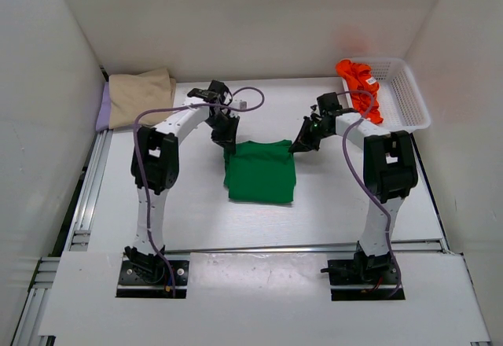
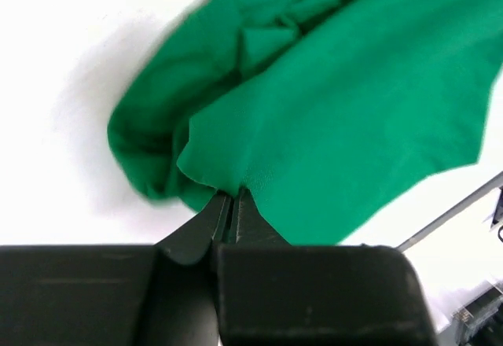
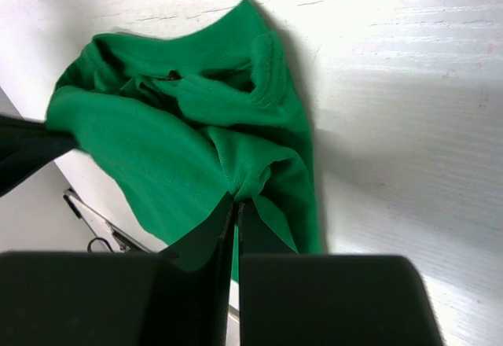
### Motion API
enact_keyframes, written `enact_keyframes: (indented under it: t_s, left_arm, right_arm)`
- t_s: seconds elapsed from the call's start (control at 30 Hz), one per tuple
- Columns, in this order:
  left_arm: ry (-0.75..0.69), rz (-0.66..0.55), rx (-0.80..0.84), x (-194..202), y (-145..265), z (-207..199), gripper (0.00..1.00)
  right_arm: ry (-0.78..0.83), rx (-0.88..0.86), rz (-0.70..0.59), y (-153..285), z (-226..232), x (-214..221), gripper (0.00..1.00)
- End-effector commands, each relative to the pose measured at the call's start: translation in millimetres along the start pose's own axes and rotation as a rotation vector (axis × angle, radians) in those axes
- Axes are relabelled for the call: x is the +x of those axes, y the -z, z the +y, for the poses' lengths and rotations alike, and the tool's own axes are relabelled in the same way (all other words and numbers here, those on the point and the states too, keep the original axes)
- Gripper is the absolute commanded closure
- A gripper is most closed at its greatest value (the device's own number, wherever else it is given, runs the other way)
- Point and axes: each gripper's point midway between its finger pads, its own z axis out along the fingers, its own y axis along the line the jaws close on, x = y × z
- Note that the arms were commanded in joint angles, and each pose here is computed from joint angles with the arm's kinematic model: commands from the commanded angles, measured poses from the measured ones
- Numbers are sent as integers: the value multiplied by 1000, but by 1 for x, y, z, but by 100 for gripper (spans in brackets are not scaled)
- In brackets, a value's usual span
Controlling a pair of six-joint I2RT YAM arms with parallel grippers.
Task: Fold and stack the t-shirts
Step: Fold the long partially folded tshirt into a neat square
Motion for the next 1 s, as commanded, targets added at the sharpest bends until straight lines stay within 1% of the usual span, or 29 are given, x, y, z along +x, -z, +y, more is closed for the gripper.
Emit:
enact_keyframes:
  t_s: [0.0,0.07,0.2,0.23,0.3,0.37,0.4,0.43,0.47,0.53,0.57,0.6,0.7,0.73,0.77,0.8,0.87,0.9,0.93,0.97]
  left_arm:
    - [-75,-163,-5,-14,73,-29,89]
    - [-84,-184,-5,-9,86,-35,89]
    - [-79,-176,-14,6,92,-36,89]
    - [-69,-151,-14,14,86,-33,89]
    - [-66,-169,-26,13,89,-29,89]
    - [-51,-168,-31,14,88,-22,89]
    - [-27,-149,-35,15,80,-12,89]
    - [-33,-161,-35,8,82,-12,89]
    - [-19,-151,-38,8,81,-8,89]
    - [-9,-133,-59,7,72,0,89]
    - [-15,-146,-59,2,76,-1,89]
    - [-13,-144,-70,1,73,2,89]
    - [-24,-178,-104,-11,67,11,89]
    - [-14,-183,-141,-14,64,23,87]
    - [-13,-185,-158,-16,61,28,81]
    - [-5,-191,-161,-19,61,33,79]
    - [11,-176,-183,-23,52,46,71]
    - [7,-186,-184,-28,52,46,62]
    - [8,-188,-193,-31,51,49,58]
    - [25,-180,-224,-29,50,61,53]
  right_arm:
    - [54,-66,-49,31,29,-1,100]
    - [71,-89,-67,38,37,-2,100]
    - [93,-119,-68,47,48,4,100]
    - [88,-124,-74,47,50,2,100]
    - [88,-134,-87,50,54,0,100]
    - [82,-128,-78,44,51,-2,100]
    - [71,-125,-58,36,48,-3,100]
    - [67,-130,-65,35,52,-9,100]
    - [57,-127,-44,26,48,-10,100]
    - [51,-140,-43,23,53,-18,100]
    - [42,-132,-32,15,49,-19,100]
    - [41,-131,-30,12,48,-21,98]
    - [26,-103,-45,2,44,-32,89]
    - [20,-87,-46,0,40,-34,74]
    - [3,-63,-52,-7,34,-37,66]
    - [3,-70,-69,-4,36,-46,61]
    - [-4,-48,-99,-2,32,-59,54]
    - [25,-45,-120,1,35,-65,54]
    - [28,-32,-135,5,32,-71,53]
    - [44,-16,-159,10,34,-78,53]
